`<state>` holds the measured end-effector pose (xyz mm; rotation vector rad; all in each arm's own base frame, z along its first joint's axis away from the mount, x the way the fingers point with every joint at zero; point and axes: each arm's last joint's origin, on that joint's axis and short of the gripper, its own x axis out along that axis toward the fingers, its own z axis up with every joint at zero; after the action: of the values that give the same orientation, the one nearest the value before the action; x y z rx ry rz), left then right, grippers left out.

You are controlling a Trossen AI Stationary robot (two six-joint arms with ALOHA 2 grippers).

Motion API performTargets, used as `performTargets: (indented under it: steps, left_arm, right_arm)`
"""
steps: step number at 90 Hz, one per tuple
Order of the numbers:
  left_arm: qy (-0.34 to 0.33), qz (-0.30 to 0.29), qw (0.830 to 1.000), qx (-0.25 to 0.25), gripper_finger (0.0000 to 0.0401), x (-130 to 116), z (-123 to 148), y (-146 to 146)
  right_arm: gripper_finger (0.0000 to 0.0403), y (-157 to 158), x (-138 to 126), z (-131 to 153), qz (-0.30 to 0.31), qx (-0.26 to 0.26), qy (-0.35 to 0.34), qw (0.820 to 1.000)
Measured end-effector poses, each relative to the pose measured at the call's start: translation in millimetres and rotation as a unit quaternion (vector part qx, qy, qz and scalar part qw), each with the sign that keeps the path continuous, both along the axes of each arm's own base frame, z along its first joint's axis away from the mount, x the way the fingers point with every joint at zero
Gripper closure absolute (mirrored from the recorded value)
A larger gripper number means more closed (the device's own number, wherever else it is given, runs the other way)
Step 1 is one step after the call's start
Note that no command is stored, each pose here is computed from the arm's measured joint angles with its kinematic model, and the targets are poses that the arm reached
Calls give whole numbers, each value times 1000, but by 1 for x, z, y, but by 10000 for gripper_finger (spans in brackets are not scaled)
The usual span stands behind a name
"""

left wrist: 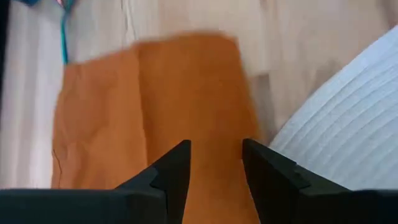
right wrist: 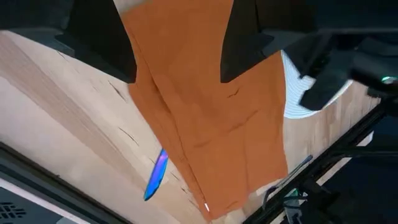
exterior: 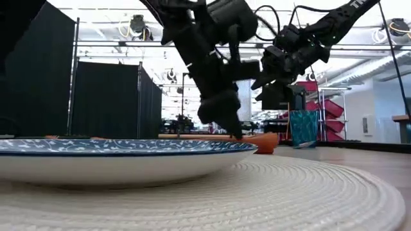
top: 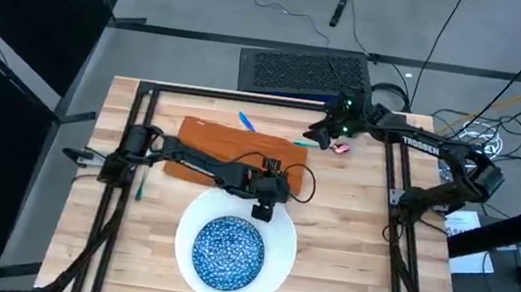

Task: Set table place
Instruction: Fold the orange table napkin

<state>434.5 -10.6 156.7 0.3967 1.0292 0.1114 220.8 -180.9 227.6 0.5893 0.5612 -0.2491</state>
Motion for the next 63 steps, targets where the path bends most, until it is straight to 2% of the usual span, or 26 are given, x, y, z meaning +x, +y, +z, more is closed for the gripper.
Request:
performTargets:
  steps: [15,36,47,55,63]
  left_arm:
    - [28,-5,1000,-7,269,-1,-13,-1]
    - [27,-15,999,-20,269,-1,-14,-5]
    - [28,1,999,-25,272,0,-17,0]
    - [28,3,999,-23,295,0,-17,2]
    - [29,3,999,-20,350,0,-17,2]
  right_arm:
    - [183,0,0,0,0,-1,0,1000]
    - [183,0,0,0,1,-2,-1,1000]
    - [183,0,0,0,1,-2,-1,1000]
    - [183,0,0,0,1,-2,-1,1000]
    - [183,0,0,0,1,-2,-1,1000]
